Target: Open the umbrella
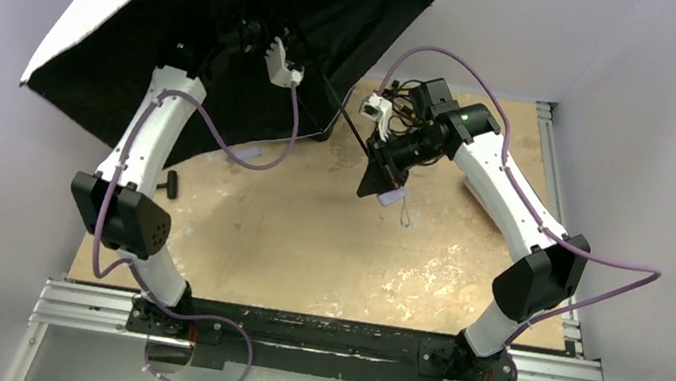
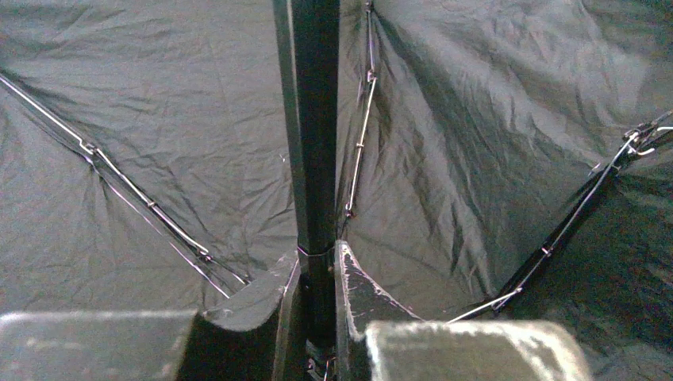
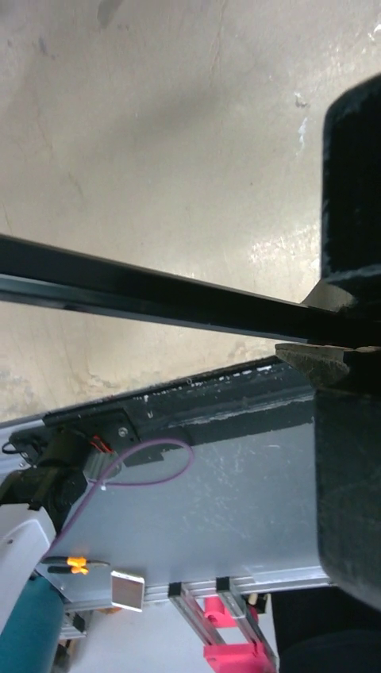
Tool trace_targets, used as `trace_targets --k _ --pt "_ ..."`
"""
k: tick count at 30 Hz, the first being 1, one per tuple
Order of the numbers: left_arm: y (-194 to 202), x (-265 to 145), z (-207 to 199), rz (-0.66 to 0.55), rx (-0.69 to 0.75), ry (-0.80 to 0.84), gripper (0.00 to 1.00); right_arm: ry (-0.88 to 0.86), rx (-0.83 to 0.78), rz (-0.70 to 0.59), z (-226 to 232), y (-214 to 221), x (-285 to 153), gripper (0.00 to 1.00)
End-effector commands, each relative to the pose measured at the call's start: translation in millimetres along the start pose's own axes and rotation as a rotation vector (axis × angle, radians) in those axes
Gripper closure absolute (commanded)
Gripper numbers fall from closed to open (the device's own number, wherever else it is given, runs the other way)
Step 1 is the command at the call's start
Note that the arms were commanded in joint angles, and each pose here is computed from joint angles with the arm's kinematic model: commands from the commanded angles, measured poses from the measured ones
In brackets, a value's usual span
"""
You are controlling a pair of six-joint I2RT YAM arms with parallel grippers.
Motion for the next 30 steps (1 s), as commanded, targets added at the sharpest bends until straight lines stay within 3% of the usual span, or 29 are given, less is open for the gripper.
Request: trace_targets --k 1,12,24,30 --pt "103.1 -65.5 45.6 0.590 0.208 -0.096 1.00 -0.057 -0.098 0.083 29.1 23.6 -14.1 1.00" --pt "174.6 -113.4 56.7 0.809 0.279 -0.103 1.00 -0.059 -0.108 0.076 31.2 27.4 -17.1 1.00" --pt "199.3 -180.8 52.8 0.979 0.285 -0.070 0.98 -0.095 -0.188 0.044 34.0 16.1 -14.4 1.00" --pt "186.6 -183.7 46.5 0.949 0.271 -0.101 0.91 -0.112 -0.306 0.015 32.6 -16.6 -4.8 1.00"
Point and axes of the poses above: each gripper's point midway between its finger pads, its own x axis out along the fingers, its own z axis along the line the jaws close on, y = z × x, the point moved 9 cm from there along -x, back along the fingers, and after that the axes turned 8 degrees about -x, right-handed, at the moved point
